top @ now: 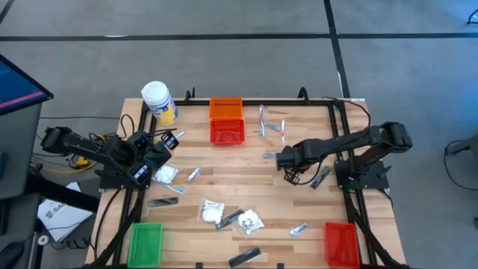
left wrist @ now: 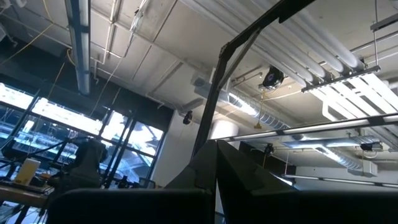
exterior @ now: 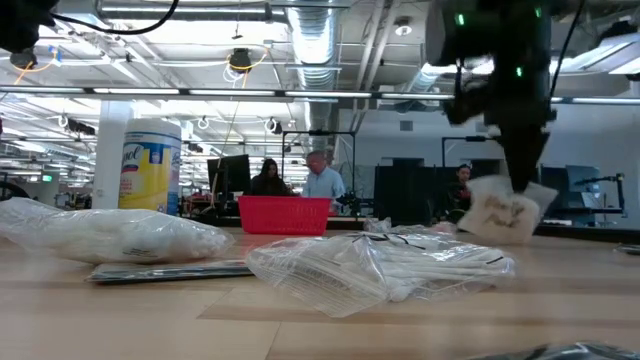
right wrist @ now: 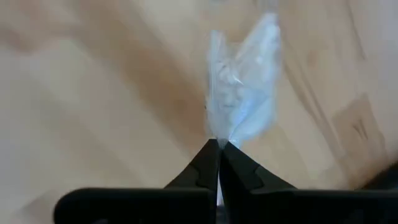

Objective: Pick & Place Travel size toiletries
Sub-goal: Put the cotton pack into the bottom red basket

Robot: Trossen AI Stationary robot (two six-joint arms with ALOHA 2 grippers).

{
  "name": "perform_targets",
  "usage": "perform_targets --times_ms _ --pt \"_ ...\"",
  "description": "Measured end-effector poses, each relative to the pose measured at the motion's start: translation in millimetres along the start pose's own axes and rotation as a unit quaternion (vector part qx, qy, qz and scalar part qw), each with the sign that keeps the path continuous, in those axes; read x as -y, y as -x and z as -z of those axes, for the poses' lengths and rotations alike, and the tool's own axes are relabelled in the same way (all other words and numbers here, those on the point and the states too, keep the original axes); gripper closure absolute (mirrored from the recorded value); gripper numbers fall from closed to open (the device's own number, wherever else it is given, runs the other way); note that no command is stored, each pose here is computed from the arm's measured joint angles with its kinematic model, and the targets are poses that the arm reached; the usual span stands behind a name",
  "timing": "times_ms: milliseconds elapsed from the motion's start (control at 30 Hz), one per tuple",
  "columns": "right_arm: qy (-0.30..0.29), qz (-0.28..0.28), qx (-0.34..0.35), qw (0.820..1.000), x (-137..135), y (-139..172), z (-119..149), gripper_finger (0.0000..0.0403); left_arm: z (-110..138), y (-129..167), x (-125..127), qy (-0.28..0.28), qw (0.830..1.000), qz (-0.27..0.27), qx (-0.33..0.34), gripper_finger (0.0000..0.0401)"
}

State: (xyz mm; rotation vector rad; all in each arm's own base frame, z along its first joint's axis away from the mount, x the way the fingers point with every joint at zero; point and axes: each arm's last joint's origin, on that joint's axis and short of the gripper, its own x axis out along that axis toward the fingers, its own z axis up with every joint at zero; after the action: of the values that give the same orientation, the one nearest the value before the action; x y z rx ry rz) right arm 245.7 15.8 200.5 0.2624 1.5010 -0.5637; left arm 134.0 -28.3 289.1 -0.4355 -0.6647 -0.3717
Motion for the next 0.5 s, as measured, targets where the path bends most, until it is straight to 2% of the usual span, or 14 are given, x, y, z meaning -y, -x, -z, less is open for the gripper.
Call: perform_targets --times_ms 133,267,500 --pt "0.048 -0.065 -0.012 0.997 -15 28 -1 0.0402 0 0 0 0.0 1.0 0.0 -0.001 0.0399" --pt "0.078 -0.098 -0.042 0.991 -25 52 8 0.0403 0 0 0 0.0 1.0 0.0 -0.001 0.0399" --pt "0.075 -0.148 -0.143 0.976 -44 88 45 0.0403 0 0 0 0.0 1.0 0.0 -0.001 0.0399"
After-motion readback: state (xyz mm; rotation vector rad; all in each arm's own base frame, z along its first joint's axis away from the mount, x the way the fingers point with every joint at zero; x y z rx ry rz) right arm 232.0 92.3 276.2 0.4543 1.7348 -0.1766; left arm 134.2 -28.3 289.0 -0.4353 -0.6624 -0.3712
